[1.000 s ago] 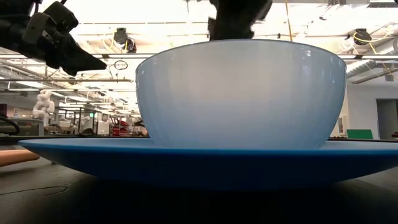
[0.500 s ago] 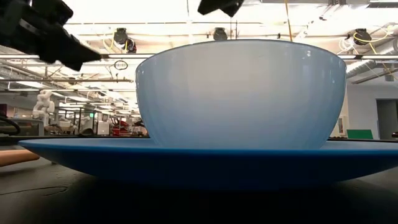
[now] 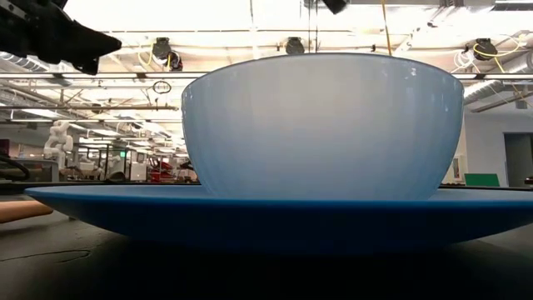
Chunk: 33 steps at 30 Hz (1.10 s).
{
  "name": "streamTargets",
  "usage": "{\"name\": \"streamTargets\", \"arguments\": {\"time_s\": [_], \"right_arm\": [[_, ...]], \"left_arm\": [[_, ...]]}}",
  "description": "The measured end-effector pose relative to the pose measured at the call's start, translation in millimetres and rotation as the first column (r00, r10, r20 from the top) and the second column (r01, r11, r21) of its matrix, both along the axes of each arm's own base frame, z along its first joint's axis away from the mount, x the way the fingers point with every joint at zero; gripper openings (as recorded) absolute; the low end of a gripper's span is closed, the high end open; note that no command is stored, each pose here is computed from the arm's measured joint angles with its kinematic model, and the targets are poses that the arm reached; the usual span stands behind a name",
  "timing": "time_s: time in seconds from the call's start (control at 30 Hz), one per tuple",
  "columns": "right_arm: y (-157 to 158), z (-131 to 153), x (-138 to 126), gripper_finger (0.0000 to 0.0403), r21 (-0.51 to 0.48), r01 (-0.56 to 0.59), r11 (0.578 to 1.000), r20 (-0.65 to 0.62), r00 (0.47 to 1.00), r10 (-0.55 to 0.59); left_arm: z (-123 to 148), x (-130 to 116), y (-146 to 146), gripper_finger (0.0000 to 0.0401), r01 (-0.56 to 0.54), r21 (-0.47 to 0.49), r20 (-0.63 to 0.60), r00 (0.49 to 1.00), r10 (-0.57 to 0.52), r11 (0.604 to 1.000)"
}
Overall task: Set table place
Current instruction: Return to Home Position
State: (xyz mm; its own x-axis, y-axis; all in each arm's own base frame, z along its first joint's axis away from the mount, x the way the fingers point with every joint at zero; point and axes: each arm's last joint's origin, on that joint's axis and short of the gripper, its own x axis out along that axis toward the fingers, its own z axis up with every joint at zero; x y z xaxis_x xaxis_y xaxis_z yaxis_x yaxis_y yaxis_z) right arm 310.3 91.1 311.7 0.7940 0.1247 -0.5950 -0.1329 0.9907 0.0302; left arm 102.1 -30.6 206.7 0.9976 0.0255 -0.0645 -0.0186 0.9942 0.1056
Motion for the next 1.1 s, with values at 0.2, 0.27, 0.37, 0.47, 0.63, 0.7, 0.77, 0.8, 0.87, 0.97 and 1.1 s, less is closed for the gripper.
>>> {"name": "streamTargets", "arguments": {"time_s": [0.2, 0.27, 0.37, 0.47, 0.63, 0.7, 0.77, 0.8, 0.87, 0.97, 1.1], "right_arm": [[-21, -17, -46, 0.0, 0.043, 0.087, 0.995, 0.103, 0.991, -0.091], [-23, -23, -60, 0.0, 0.029, 0.106, 0.994, 0.138, 0.984, -0.109], [-26, -31, -79, 0.0, 0.014, 0.108, 0.994, 0.185, 0.977, -0.108], [-31, -39, -94, 0.0, 0.024, 0.106, 0.994, 0.22, 0.969, -0.109], [-36, -55, -114, 0.0, 0.002, 0.022, 1.0, 0.227, 0.974, -0.022], [-40, -61, -122, 0.0, 0.005, 0.019, 1.0, 0.262, 0.965, -0.02], [-46, -67, -128, 0.0, 0.023, 0.034, 0.999, 0.322, 0.946, -0.04], [-49, -70, -131, 0.0, 0.032, 0.041, 0.999, 0.346, 0.937, -0.049], [-54, -77, -138, 0.0, 0.047, 0.039, 0.998, 0.374, 0.926, -0.054], [-59, -86, -147, 0.0, 0.06, 0.03, 0.998, 0.394, 0.918, -0.051], [-62, -92, -158, 0.0, 0.036, 0.024, 0.999, 0.435, 0.9, -0.037]], "left_arm": [[3, -5, 0, 0.0026, 0.002, -0.029, 0.032, 0.999, -0.001, 1.0], [3, -7, 0, 0.0026, -0.006, -0.034, 0.039, 0.999, 0.008, 0.999], [4, -8, 1, 0.0026, -0.02, -0.036, 0.045, 0.999, 0.022, 0.999], [3, -9, 1, 0.0026, -0.045, -0.035, 0.043, 0.998, 0.047, 0.998], [1, -10, 2, 0.0026, -0.108, -0.027, 0.024, 0.994, 0.109, 0.994], [1, -10, 2, 0.0026, -0.118, -0.022, 0.023, 0.993, 0.118, 0.993], [1, -10, 3, 0.0026, -0.129, -0.022, 0.024, 0.991, 0.13, 0.991], [1, -10, 3, 0.0026, -0.132, -0.021, 0.024, 0.991, 0.132, 0.991], [1, -10, 3, 0.0026, -0.131, -0.014, 0.024, 0.991, 0.132, 0.991], [1, -10, 3, 0.0026, -0.131, -0.009, 0.023, 0.991, 0.131, 0.991], [1, -10, 3, 0.0026, -0.131, -0.008, 0.023, 0.991, 0.131, 0.991]]}}
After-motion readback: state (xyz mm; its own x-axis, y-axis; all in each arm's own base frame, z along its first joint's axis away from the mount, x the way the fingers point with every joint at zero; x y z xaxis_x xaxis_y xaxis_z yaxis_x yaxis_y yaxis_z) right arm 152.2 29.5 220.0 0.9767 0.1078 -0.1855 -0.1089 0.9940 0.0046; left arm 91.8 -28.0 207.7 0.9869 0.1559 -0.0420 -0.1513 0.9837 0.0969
